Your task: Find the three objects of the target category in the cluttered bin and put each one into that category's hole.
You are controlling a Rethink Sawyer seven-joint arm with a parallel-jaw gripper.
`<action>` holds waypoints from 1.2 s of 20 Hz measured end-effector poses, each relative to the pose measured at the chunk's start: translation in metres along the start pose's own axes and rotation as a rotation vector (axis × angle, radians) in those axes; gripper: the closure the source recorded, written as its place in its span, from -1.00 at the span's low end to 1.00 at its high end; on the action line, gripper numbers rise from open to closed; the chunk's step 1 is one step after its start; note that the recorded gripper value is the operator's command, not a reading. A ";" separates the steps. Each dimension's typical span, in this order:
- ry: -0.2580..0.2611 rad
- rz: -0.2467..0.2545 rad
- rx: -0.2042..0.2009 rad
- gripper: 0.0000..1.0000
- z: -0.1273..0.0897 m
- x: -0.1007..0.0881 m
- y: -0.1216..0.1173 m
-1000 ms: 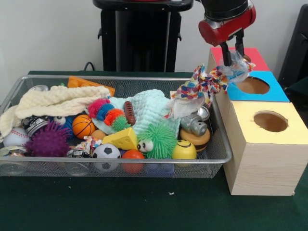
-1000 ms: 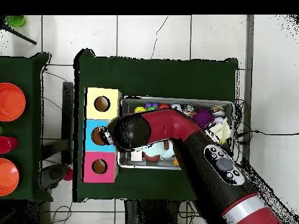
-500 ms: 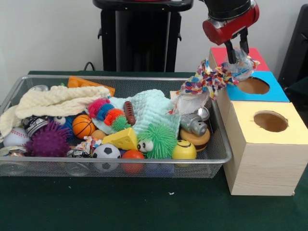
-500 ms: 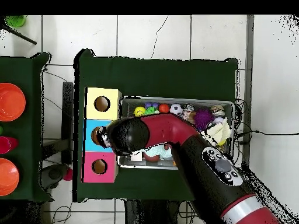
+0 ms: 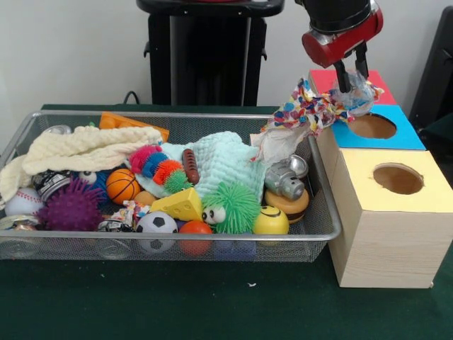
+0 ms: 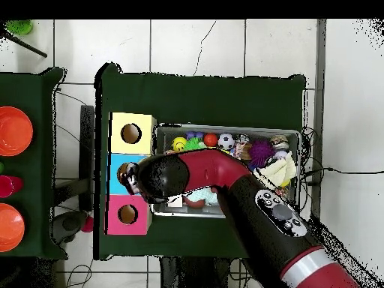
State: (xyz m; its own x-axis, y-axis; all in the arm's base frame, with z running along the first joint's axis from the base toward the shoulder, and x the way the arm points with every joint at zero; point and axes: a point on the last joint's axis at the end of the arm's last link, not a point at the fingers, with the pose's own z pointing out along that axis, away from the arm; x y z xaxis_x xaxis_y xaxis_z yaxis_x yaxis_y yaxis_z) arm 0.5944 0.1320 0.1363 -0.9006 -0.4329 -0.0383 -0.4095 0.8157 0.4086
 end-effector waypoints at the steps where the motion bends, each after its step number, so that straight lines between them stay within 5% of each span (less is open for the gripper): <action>1: 0.001 0.000 -0.003 1.00 0.001 0.000 0.001; 10: -0.014 0.010 -0.017 1.00 0.006 -0.003 0.002; 18: -0.125 0.027 -0.006 1.00 0.011 -0.018 -0.002; 19: -0.145 0.029 -0.002 -1.00 0.011 -0.021 -0.003; 24: -0.186 0.031 0.010 -1.00 0.010 -0.027 -0.005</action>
State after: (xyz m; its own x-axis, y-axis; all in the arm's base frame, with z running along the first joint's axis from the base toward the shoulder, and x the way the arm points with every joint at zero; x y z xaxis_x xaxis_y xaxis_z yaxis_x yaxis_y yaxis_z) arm 0.6187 0.1436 0.1265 -0.9239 -0.3295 -0.1945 -0.3815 0.8317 0.4033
